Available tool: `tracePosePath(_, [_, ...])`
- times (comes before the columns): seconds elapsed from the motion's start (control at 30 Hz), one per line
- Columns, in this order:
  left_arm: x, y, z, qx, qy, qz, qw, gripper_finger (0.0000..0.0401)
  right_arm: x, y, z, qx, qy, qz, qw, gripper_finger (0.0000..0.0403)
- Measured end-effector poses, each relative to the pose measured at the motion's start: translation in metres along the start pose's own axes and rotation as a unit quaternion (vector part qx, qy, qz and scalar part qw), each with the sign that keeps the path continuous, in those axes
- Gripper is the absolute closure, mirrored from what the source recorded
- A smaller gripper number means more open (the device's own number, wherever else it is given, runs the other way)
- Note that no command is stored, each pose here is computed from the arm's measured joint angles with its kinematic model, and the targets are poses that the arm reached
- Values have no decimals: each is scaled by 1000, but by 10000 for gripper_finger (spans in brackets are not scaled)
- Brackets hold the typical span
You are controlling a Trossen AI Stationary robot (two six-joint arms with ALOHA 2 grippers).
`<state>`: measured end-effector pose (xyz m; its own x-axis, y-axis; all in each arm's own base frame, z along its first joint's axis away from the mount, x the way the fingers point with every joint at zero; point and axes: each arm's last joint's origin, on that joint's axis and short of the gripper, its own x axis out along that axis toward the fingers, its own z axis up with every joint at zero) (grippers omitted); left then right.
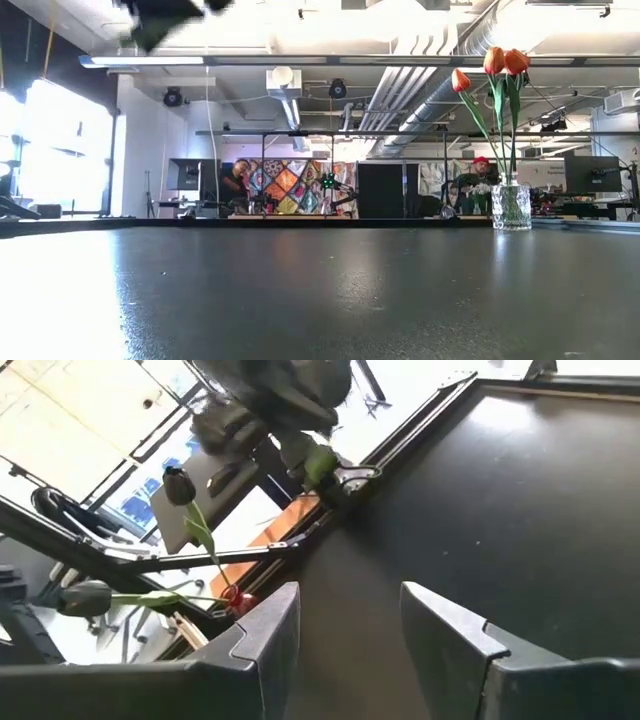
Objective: Sort flowers into vase by color
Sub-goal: Put the black tulip into the red flower vase
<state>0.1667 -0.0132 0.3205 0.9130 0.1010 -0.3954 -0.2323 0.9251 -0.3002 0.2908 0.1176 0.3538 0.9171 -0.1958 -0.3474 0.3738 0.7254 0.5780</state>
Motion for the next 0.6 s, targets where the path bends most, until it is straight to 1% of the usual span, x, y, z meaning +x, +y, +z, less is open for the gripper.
tracePosePath(0.07, [-18,-7,11,36,-17,-64,997,401,4,1,-3,5,3,0,1000,240])
tracePosePath(0.13, [-34,-12,19,39,-34,-117,992,401,7,1,-5,10,3,1,1000,240])
tracePosePath(0.23, [-53,-16,29,17,-63,-155,986,401,12,3,-8,15,-5,3,1000,240])
tracePosePath(0.33, [-71,-20,35,25,-108,-186,976,401,16,5,-9,20,-24,-2,999,240])
tracePosePath(0.43, [-89,-21,39,42,-155,-224,961,401,20,6,-10,26,-35,0,999,240])
tracePosePath(0.5, [-100,-22,41,46,-173,-266,947,401,21,8,-9,32,-40,6,999,240])
tracePosePath(0.57, [-108,-25,40,49,-173,-315,932,401,21,9,-9,35,-44,10,998,240])
tracePosePath(0.6, [-109,-26,40,42,-165,-332,928,401,21,9,-9,36,-44,10,998,240])
